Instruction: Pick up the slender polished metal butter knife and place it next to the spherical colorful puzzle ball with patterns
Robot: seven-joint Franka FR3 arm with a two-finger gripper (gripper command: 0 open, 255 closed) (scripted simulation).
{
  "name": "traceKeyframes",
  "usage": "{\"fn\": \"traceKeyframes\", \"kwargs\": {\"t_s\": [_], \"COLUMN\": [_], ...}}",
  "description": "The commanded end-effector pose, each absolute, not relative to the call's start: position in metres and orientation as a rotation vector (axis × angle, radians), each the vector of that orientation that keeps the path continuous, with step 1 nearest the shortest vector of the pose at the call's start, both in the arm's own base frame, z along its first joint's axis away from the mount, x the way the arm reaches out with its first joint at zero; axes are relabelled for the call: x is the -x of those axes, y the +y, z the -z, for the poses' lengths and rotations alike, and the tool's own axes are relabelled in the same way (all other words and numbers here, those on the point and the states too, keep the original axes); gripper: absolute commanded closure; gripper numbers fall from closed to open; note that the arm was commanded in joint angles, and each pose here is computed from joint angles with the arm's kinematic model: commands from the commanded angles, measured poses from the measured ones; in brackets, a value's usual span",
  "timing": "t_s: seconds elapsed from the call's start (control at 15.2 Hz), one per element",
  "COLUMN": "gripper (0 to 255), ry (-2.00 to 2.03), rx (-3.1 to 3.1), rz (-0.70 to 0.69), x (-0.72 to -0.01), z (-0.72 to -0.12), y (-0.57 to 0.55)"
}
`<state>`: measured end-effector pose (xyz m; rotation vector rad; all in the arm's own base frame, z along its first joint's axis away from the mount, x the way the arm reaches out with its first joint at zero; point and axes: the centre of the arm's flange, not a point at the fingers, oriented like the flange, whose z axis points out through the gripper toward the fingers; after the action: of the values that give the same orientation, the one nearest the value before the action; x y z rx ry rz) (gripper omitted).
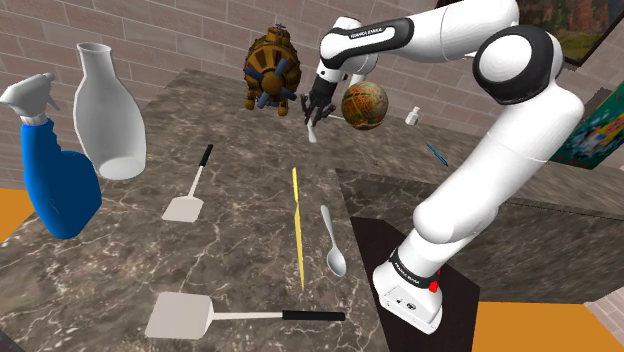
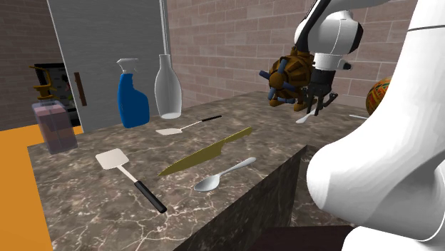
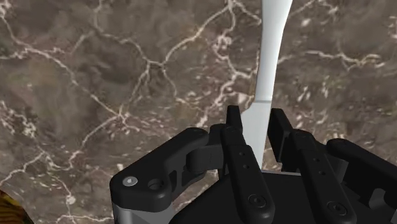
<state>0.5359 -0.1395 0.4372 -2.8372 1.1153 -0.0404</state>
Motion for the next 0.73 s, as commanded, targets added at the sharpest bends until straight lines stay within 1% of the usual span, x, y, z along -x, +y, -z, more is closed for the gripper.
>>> {"fn": "traceKeyframes", "kwargs": {"t_s": [0.0, 0.07, 0.59, 0.66], "gripper": [255, 255, 255, 0], "ry": [1.115, 1.115, 1.115, 1.115], "rx": [2.837, 2.837, 2.837, 2.837], "rz": [0.041, 0.041, 0.041, 0.041], "x": [-0.5361, -0.5361, -0.5361, -0.5361], "z": [-0.4255, -0.418, -0.4181, -0.4181], "y": [-0.1395, -0.1395, -0.1395, -0.1395]}}
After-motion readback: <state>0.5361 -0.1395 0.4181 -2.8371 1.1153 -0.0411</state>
